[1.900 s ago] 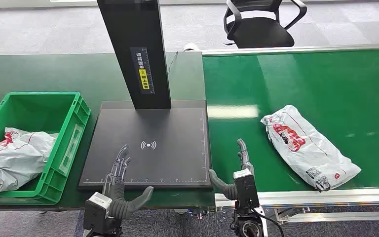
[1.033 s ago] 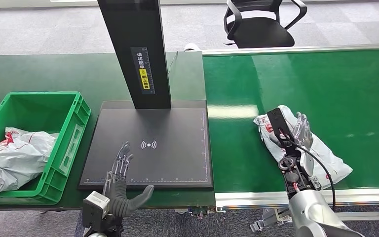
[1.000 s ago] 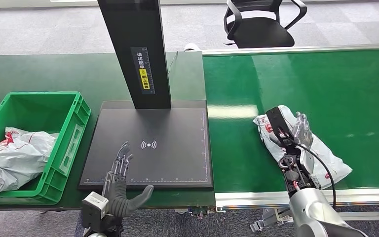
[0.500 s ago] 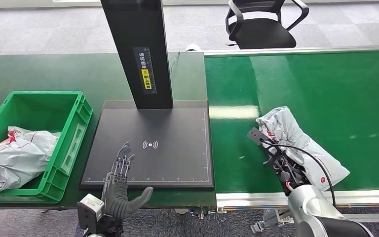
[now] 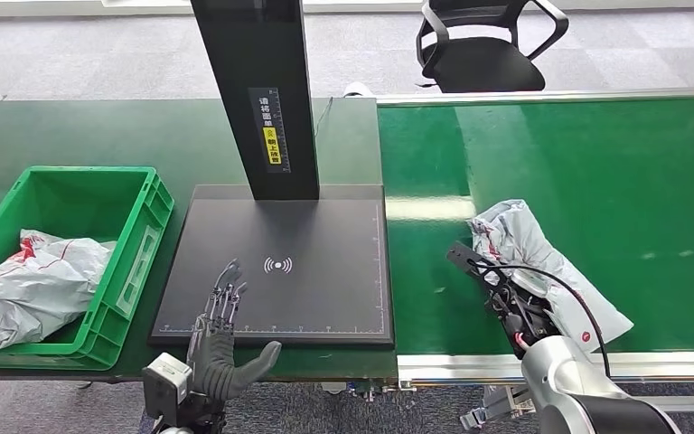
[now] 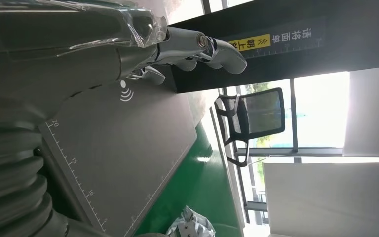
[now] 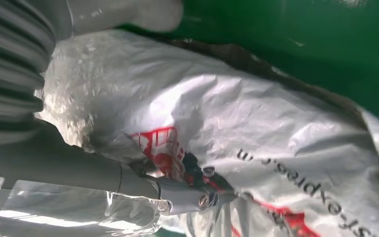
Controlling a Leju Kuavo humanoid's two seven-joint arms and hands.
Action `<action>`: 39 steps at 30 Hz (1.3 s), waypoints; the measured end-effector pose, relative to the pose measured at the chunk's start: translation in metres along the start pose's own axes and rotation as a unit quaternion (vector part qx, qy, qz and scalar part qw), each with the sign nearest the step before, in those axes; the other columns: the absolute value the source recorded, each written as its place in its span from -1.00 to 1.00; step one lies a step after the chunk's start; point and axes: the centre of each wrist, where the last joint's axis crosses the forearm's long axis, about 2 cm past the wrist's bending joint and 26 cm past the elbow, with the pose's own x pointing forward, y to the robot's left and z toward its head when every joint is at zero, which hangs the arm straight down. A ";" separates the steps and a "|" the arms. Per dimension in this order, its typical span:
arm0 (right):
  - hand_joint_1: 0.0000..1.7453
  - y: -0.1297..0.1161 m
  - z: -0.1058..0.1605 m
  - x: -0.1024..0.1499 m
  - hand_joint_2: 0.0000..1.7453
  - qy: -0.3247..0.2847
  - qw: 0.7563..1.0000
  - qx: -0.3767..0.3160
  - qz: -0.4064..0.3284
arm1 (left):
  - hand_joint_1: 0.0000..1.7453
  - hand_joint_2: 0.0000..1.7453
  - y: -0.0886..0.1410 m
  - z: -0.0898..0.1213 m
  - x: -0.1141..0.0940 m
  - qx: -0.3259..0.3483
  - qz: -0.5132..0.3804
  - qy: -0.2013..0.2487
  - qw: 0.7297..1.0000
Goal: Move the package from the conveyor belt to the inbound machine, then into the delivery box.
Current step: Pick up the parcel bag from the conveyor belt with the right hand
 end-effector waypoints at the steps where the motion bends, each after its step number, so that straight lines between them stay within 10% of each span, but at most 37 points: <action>1: 1.00 -0.001 0.000 0.000 1.00 0.001 1.000 -0.002 0.002 | -1.00 1.00 0.000 0.000 0.000 0.000 0.000 0.000 1.000; 19: 1.00 0.000 0.001 0.003 1.00 0.036 0.995 -0.013 0.095 | -1.00 1.00 -0.003 -0.001 0.001 -0.008 0.002 0.003 1.000; 26: 1.00 0.004 0.002 0.003 1.00 -0.082 0.985 -0.150 -0.005 | -1.00 1.00 -0.002 0.003 0.000 -0.003 0.003 0.007 1.000; 30: 1.00 -0.007 0.005 0.004 1.00 -0.197 0.936 -0.258 -0.132 | -1.00 1.00 -0.002 0.007 0.001 0.002 -0.001 0.008 1.000; 39: 1.00 -0.031 0.023 0.021 1.00 -0.393 0.741 -0.403 -0.366 | -1.00 1.00 -0.002 0.008 0.003 0.008 -0.019 0.006 1.000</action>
